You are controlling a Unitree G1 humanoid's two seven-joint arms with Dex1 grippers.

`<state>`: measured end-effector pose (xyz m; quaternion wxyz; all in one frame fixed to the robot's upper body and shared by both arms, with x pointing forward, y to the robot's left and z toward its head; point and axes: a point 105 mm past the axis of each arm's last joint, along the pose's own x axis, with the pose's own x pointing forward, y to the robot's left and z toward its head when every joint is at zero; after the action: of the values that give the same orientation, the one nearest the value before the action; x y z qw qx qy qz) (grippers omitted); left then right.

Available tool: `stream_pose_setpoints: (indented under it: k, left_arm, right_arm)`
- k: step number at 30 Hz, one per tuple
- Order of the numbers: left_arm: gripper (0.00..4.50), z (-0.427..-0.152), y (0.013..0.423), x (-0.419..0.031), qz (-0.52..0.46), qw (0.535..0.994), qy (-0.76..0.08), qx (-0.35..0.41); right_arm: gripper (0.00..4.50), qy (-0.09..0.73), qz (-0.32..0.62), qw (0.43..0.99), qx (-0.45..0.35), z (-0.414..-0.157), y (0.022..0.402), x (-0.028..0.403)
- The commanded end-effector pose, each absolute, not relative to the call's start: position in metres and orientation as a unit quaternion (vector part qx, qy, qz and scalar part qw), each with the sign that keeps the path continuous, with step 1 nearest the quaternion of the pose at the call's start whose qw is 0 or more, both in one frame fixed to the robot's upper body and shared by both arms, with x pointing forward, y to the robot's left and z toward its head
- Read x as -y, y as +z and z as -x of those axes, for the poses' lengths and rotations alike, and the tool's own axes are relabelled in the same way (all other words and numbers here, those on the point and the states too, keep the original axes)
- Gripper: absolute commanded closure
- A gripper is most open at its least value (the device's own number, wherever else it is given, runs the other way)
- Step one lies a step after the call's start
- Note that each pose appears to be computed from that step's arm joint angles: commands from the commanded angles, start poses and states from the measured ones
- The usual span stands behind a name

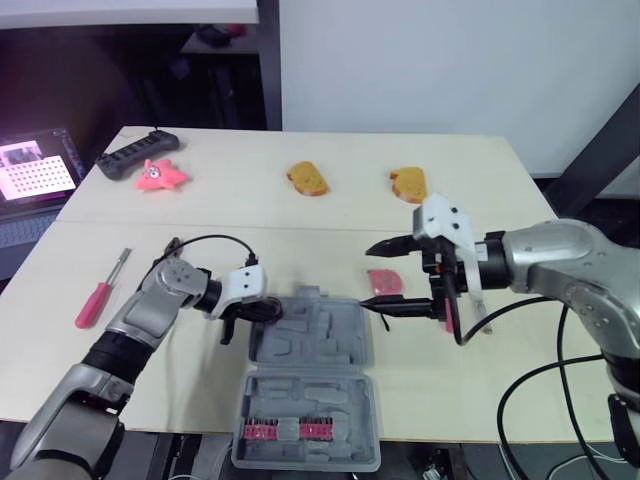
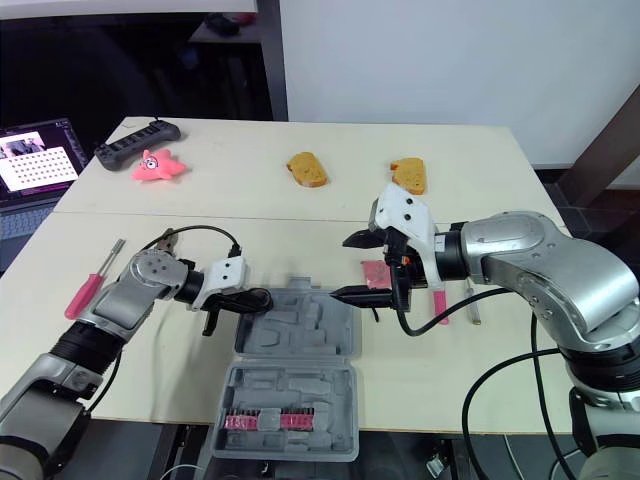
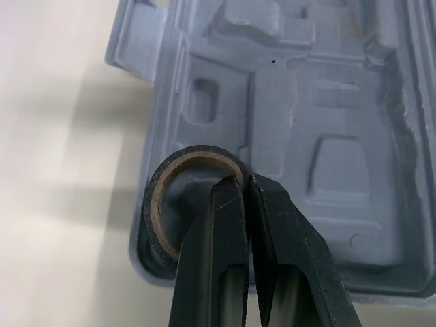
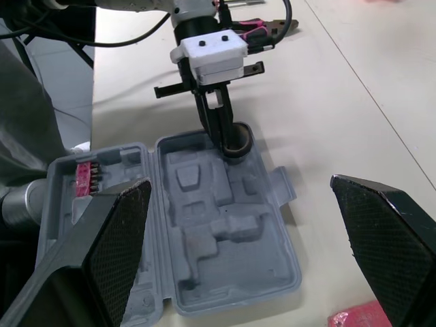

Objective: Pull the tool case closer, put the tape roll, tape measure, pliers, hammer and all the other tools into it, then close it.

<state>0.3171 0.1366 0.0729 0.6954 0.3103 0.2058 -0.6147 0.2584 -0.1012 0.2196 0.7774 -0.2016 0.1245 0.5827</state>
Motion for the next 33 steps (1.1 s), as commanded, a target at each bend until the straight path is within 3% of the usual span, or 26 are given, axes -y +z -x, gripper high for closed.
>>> stream_pose_setpoints:
  k: [1, 8, 11, 14, 15, 22, 27, 30, 33]
  left_arm:
    - [4.46, -0.314, 0.076, -0.132, -0.307, 0.687, -0.626, -0.204]
    - [4.46, -0.318, 0.073, -0.136, -0.307, 0.691, -0.618, -0.214]
    - [3.56, -0.322, 0.082, -0.135, -0.294, 0.704, -0.613, -0.208]
    - [2.33, -0.326, 0.097, -0.139, -0.294, 0.712, -0.606, -0.198]
    - [1.70, -0.327, 0.105, -0.143, -0.295, 0.715, -0.604, -0.192]
    - [1.70, -0.311, 0.158, -0.160, -0.235, 0.755, -0.594, -0.152]
    - [1.70, -0.303, 0.168, -0.172, -0.204, 0.798, -0.555, -0.115]
    - [1.70, -0.287, 0.162, -0.201, -0.186, 0.848, -0.484, -0.105]
    - [1.70, -0.282, 0.160, -0.227, -0.183, 0.900, -0.388, -0.075]
  right_arm:
    - [0.00, 0.578, 0.216, 0.780, -0.104, -0.259, 0.229, 0.102]
    - [0.00, 0.573, 0.220, 0.783, -0.106, -0.260, 0.228, 0.104]
    - [0.00, 0.571, 0.221, 0.783, -0.106, -0.261, 0.228, 0.104]
    - [0.00, 0.572, 0.221, 0.783, -0.107, -0.262, 0.228, 0.104]
    - [0.00, 0.572, 0.220, 0.782, -0.108, -0.262, 0.228, 0.105]
    - [0.00, 0.578, 0.221, 0.779, -0.103, -0.261, 0.227, 0.105]
    - [0.00, 0.572, 0.230, 0.783, -0.082, -0.263, 0.225, 0.108]
    - [0.00, 0.571, 0.214, 0.790, -0.063, -0.256, 0.216, 0.121]
    - [0.00, 0.551, 0.178, 0.806, -0.122, -0.253, 0.192, 0.143]
